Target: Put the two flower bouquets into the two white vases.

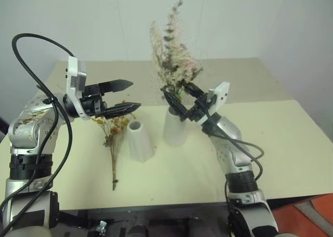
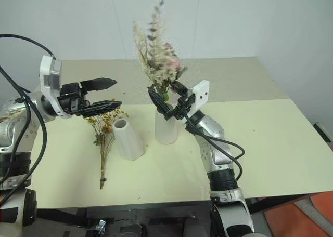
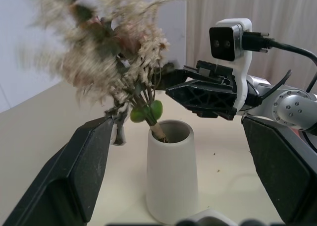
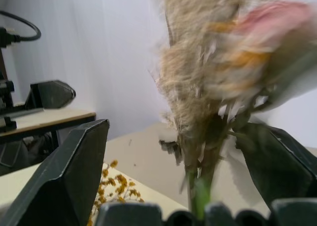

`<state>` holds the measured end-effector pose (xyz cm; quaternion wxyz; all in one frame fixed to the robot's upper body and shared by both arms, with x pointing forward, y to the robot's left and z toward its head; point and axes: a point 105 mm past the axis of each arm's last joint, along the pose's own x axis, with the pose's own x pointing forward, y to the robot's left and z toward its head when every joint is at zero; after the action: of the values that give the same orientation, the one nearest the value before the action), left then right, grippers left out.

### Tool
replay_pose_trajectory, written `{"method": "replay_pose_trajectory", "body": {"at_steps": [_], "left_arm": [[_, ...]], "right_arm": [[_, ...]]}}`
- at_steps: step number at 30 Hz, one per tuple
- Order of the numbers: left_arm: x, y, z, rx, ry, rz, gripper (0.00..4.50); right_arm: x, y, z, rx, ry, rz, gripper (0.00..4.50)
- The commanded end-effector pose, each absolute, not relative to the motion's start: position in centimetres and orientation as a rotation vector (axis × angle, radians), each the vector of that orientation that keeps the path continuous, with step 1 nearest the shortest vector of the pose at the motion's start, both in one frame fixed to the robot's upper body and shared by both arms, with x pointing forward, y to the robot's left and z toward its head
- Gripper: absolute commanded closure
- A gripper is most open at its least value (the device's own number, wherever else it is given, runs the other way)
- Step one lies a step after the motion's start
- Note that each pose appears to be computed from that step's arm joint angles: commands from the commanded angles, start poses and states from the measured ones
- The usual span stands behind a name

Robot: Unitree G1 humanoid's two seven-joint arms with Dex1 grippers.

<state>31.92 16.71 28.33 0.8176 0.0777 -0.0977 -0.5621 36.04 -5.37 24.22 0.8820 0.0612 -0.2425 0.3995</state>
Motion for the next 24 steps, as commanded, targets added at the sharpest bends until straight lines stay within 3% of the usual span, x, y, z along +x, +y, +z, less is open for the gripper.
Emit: {"method": "replay_pose_trajectory", "body": {"at_steps": [1,6,14,24], "left_arm": [[31.6,16.9,29.4,0.194,-0.245,-1.193,0.0],[31.7,16.8,29.4,0.198,-0.243,-1.195,0.0],[31.0,19.1,28.2,0.229,-0.167,-1.079,0.0],[31.2,22.7,23.7,0.29,0.23,-0.705,0.0]], "right_arm": [[35.1,-5.8,25.6,0.088,-0.581,0.822,0.01],[34.6,-7.4,25.1,0.045,-0.555,0.812,0.01],[32.0,-11.9,24.1,-0.139,-0.34,0.941,0.01],[29.4,-15.4,25.7,-0.264,-0.148,1.181,0.01]]}}
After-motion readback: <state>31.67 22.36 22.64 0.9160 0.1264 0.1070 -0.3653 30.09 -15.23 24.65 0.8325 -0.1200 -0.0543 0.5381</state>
